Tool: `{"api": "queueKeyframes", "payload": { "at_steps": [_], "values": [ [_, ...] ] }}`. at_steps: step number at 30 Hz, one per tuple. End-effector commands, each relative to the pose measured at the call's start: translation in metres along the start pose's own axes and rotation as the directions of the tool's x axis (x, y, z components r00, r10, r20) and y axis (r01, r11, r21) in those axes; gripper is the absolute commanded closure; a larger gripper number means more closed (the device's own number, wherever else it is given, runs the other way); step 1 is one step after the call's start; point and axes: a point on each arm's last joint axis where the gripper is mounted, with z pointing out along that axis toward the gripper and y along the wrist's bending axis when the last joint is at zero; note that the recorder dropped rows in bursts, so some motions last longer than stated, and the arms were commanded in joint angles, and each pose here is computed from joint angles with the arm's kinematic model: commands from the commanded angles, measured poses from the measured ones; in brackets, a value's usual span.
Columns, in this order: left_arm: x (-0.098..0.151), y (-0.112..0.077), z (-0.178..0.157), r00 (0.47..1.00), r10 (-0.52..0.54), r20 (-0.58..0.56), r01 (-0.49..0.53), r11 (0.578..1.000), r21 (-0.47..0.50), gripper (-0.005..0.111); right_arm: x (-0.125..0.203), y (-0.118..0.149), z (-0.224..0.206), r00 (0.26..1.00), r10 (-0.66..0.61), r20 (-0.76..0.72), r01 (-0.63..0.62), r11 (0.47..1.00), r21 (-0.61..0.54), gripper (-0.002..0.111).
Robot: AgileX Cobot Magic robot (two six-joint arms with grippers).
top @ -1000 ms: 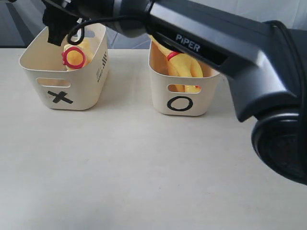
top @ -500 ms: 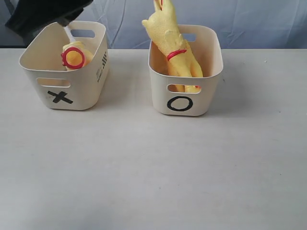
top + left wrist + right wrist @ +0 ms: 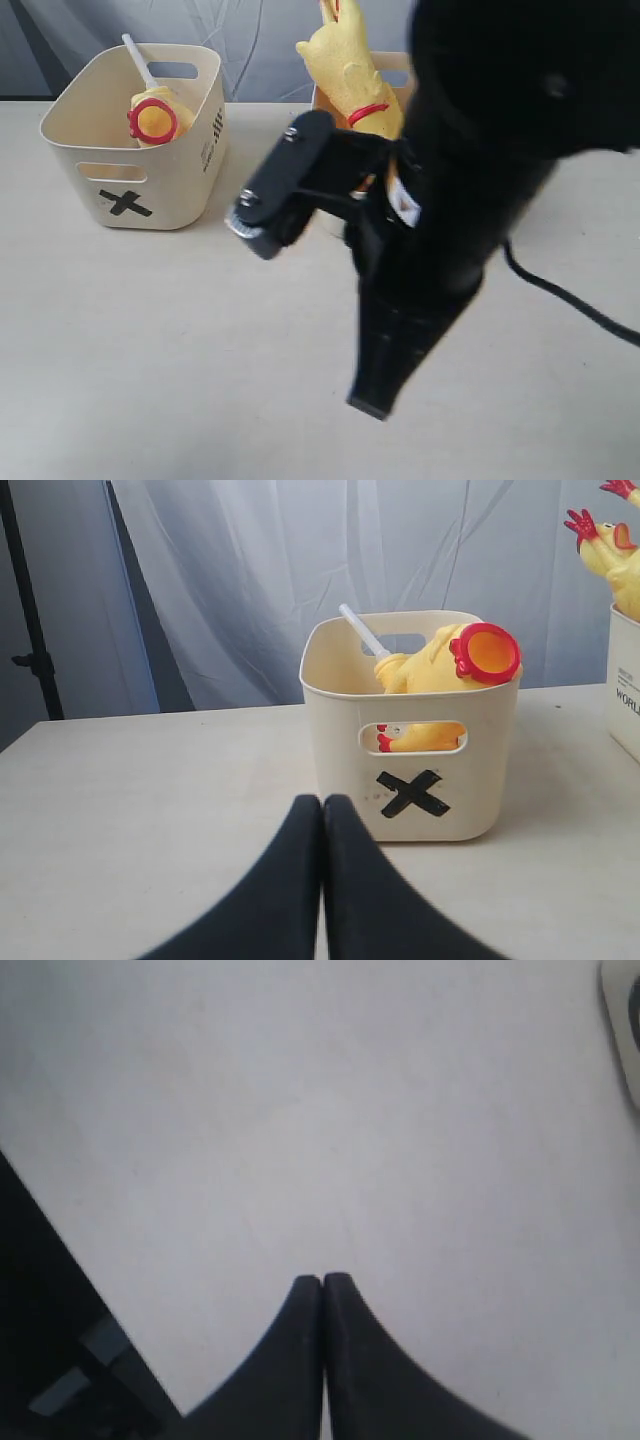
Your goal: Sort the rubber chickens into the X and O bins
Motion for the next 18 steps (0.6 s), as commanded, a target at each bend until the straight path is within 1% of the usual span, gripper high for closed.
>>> {"api": "queueKeyframes", "payload": {
  "at_steps": [1, 3, 4, 5, 6, 8, 9, 11, 12, 13, 14, 15, 16, 18],
  "values": [
    [-0.002, 0.0, -0.001, 1.0, -0.007, 0.016, 0.007, 1.0, 0.0, 0.107, 0.044, -0.007, -0.006, 1.0, 0.025, -0.007, -0.024, 0.992, 0.12, 0.109],
    [-0.002, 0.0, -0.001, 1.0, -0.007, 0.016, 0.007, 1.0, 0.0, 0.107, 0.062, -0.031, -0.003, 0.997, -0.009, -0.072, 0.033, 0.94, 0.339, 0.109],
    [-0.002, 0.0, -0.001, 1.0, -0.007, 0.016, 0.007, 1.0, 0.0, 0.107, 0.071, -0.042, -0.003, 0.994, -0.018, -0.107, 0.062, 0.905, 0.421, 0.109],
    [-0.002, 0.0, -0.001, 1.0, -0.007, 0.016, 0.007, 1.0, 0.0, 0.107, 0.081, -0.05, -0.001, 0.991, 0.007, -0.131, 0.053, 0.89, 0.452, 0.109],
    [-0.002, 0.0, -0.001, 1.0, -0.007, 0.016, 0.007, 1.0, 0.0, 0.107, 0.089, -0.054, 0.001, 0.99, 0.044, -0.136, 0.022, 0.894, 0.447, 0.109],
    [-0.002, 0.0, -0.001, 1.0, -0.007, 0.016, 0.007, 1.0, 0.0, 0.107, 0.112, -0.061, 0.001, 0.979, 0.161, -0.123, -0.096, 0.903, 0.419, 0.109],
    [-0.002, 0.0, -0.001, 1.0, -0.007, 0.016, 0.007, 1.0, 0.0, 0.107, 0.12, -0.069, 0.001, 0.978, 0.209, -0.002, -0.19, 0.894, 0.406, 0.109],
    [-0.002, 0.0, -0.001, 1.0, -0.007, 0.016, 0.007, 1.0, 0.0, 0.107, 0.126, -0.076, -0.005, 0.944, 0.242, 0.224, -0.315, 0.867, 0.386, 0.109],
    [-0.002, 0.0, -0.001, 1.0, -0.007, 0.016, 0.007, 1.0, 0.0, 0.107, 0.131, -0.081, -0.01, 0.907, 0.247, 0.34, -0.375, 0.842, 0.389, 0.109],
    [-0.002, 0.0, -0.001, 1.0, -0.007, 0.016, 0.007, 1.0, 0.0, 0.107, 0.137, -0.085, -0.014, 0.869, 0.253, 0.425, -0.429, 0.813, 0.394, 0.109],
    [-0.002, 0.0, -0.001, 1.0, -0.007, 0.016, 0.007, 1.0, 0.0, 0.107, 0.144, -0.088, -0.021, 0.818, 0.232, 0.527, -0.48, 0.779, 0.403, 0.109],
    [-0.002, 0.0, -0.001, 1.0, -0.007, 0.016, 0.007, 1.0, 0.0, 0.107, 0.151, -0.09, -0.028, 0.77, 0.2, 0.606, -0.523, 0.741, 0.42, 0.109],
    [-0.002, 0.0, -0.001, 1.0, -0.007, 0.016, 0.007, 1.0, 0.0, 0.107, 0.157, -0.09, -0.034, 0.737, 0.176, 0.652, -0.554, 0.71, 0.435, 0.109],
    [-0.002, 0.0, -0.001, 1.0, -0.007, 0.016, 0.007, 1.0, 0.0, 0.107, 0.177, -0.089, -0.045, 0.684, 0.159, 0.712, -0.628, 0.625, 0.463, 0.109]
  ]
}}
